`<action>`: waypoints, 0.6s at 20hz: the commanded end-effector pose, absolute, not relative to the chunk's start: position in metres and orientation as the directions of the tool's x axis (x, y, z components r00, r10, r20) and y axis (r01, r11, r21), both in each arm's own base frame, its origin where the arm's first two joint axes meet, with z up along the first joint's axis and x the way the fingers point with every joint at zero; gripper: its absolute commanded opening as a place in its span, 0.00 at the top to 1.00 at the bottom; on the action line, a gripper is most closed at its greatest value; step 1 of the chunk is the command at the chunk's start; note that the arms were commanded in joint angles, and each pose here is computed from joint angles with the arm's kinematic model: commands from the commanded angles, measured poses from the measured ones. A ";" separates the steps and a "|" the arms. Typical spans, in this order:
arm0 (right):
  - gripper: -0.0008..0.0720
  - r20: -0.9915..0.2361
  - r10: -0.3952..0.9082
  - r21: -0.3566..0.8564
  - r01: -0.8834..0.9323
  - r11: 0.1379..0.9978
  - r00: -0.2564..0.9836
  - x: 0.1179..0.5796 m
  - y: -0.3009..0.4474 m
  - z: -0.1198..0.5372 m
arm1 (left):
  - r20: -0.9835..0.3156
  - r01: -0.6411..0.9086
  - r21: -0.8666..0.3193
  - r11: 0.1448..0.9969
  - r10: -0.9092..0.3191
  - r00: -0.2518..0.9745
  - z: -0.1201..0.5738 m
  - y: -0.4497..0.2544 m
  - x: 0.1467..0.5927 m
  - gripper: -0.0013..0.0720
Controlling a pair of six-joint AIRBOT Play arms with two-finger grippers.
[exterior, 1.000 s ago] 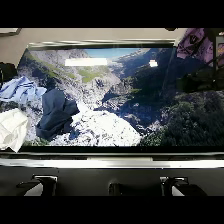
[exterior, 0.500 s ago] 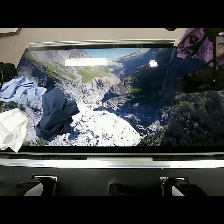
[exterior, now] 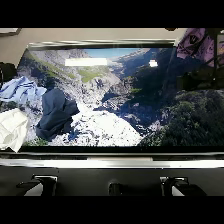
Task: Fold the clothes and pants, and hang the long-sleeved shirts on hangers.
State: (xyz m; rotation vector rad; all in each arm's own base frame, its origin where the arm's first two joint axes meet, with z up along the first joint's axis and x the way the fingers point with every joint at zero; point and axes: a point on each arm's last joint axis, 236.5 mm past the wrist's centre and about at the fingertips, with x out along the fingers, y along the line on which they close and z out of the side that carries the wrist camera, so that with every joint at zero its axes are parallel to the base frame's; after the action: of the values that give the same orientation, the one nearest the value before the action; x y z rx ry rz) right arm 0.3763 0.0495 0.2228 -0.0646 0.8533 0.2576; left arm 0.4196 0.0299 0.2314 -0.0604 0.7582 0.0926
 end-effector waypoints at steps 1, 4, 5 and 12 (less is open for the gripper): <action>0.95 -0.747 0.202 0.049 -0.250 0.967 0.634 0.378 0.050 0.224 | -0.689 -0.105 -0.022 0.994 0.061 0.722 0.231 0.030 0.419 0.96; 0.95 -0.750 0.202 0.051 -0.250 0.967 0.630 0.377 0.050 0.223 | -0.740 -0.134 -0.059 0.989 0.047 0.671 0.216 0.027 0.409 0.38; 0.95 -0.755 0.203 0.054 -0.249 0.967 0.624 0.375 0.050 0.222 | -0.772 -0.182 -0.081 0.980 0.054 0.634 0.202 0.030 0.404 0.00; 0.95 -0.796 0.204 0.063 -0.257 0.964 0.570 0.362 0.051 0.212 | -0.940 -0.184 -0.091 0.979 -0.023 0.339 0.012 0.001 0.369 0.00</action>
State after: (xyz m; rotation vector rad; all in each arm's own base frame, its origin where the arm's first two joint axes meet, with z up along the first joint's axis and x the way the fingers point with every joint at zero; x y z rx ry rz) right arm 0.3690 0.0506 0.2171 -0.0597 0.8923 0.2649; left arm 0.3830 0.0135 0.0750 -0.1744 1.1434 0.1190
